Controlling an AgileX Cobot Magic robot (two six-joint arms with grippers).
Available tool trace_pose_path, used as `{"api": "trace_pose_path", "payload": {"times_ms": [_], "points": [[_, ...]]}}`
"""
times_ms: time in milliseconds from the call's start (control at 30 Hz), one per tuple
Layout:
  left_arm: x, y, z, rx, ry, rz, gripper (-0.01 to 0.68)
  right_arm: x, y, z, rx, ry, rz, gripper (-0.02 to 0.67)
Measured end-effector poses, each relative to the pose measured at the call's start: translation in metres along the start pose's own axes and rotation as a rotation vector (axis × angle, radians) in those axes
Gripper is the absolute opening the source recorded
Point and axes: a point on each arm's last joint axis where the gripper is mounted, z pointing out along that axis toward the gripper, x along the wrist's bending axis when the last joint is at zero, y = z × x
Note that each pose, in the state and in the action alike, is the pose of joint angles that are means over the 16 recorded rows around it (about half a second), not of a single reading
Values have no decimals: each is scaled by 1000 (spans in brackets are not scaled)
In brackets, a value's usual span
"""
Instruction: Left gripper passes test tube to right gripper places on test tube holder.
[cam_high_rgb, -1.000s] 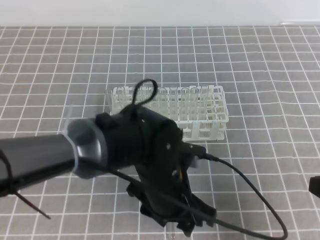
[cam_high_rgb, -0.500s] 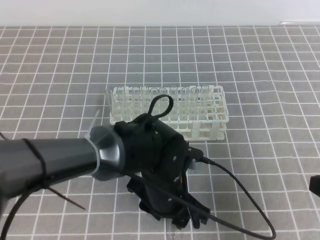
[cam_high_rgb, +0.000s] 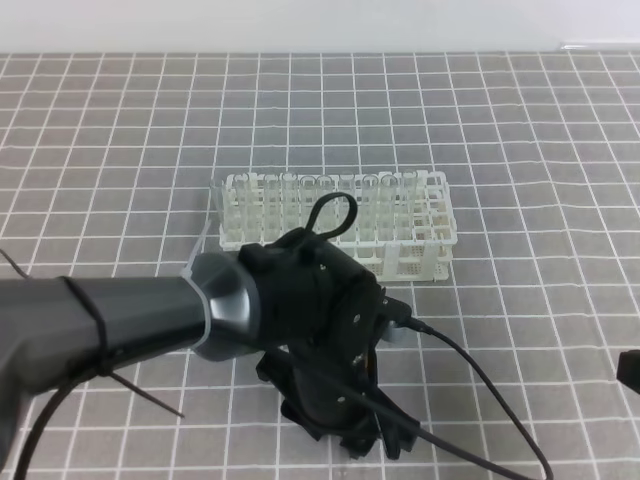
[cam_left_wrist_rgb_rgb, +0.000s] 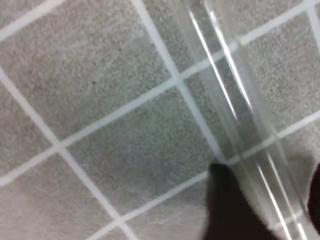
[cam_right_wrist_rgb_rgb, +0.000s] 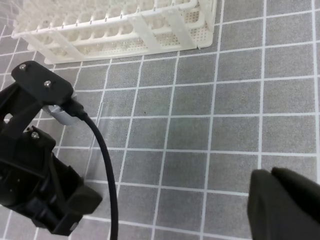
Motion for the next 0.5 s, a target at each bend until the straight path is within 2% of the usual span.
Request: {"api": "trace_pose_path", "payload": {"times_ms": [367, 500], "points": [[2, -3, 1, 33, 21, 49, 98, 0, 0, 0, -1, 5, 0, -13], [2, -4, -3, 31, 23, 64, 69, 1, 0, 0, 2, 8, -3, -13]]}}
